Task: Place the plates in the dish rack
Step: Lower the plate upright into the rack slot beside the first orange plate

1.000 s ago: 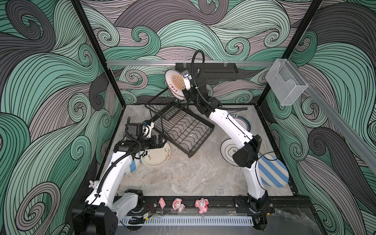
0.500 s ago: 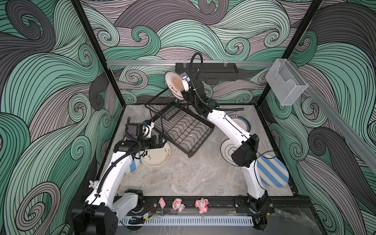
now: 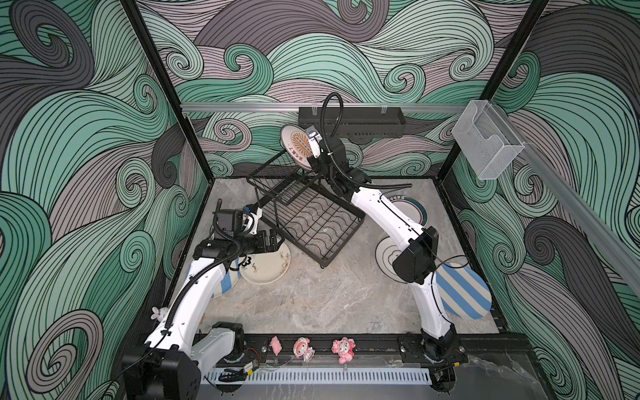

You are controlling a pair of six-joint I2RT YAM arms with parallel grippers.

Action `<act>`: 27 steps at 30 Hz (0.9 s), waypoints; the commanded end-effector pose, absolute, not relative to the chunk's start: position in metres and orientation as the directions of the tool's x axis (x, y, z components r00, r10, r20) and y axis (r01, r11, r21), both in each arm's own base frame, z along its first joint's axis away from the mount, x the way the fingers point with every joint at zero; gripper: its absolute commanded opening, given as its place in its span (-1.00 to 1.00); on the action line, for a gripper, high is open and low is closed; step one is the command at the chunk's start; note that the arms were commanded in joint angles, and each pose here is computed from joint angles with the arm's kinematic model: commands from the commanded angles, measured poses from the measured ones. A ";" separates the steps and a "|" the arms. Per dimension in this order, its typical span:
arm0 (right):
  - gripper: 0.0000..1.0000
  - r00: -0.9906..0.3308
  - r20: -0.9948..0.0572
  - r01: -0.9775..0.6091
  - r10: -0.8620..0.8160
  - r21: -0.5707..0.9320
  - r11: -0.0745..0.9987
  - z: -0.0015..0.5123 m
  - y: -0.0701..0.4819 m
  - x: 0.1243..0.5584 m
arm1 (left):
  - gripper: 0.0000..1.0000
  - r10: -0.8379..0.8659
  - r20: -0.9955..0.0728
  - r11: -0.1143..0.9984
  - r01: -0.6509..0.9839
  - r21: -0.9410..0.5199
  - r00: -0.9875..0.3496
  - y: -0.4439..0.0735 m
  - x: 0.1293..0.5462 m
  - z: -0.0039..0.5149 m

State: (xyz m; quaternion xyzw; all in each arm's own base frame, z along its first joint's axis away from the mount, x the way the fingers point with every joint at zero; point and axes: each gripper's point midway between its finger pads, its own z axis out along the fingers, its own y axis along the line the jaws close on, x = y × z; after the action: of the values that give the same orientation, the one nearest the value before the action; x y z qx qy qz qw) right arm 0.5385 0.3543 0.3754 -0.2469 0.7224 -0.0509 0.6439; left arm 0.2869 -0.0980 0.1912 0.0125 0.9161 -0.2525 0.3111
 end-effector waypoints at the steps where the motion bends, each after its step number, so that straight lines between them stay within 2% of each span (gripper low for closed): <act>1: -1.00 -0.010 -0.933 -0.264 -0.361 -0.345 0.901 0.389 0.353 0.543 | 0.97 -0.140 -0.578 0.866 0.183 -0.465 -0.804 -0.099 0.288 0.193; 13: -1.00 0.005 -0.940 -0.284 -0.340 -0.328 0.901 0.397 0.355 0.539 | 0.97 -0.140 -0.579 0.867 0.182 -0.463 -0.803 -0.098 0.288 0.193; 27: -1.00 -0.040 -0.932 -0.281 -0.361 -0.336 0.899 0.371 0.359 0.550 | 0.97 -0.140 -0.577 0.868 0.181 -0.462 -0.805 -0.098 0.287 0.192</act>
State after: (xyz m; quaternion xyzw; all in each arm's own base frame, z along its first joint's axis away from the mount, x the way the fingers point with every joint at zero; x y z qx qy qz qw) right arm 0.5437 0.3596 0.3544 -0.2517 0.7326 -0.0426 0.6309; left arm 0.2869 -0.0979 0.1912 0.0125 0.9161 -0.2524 0.3112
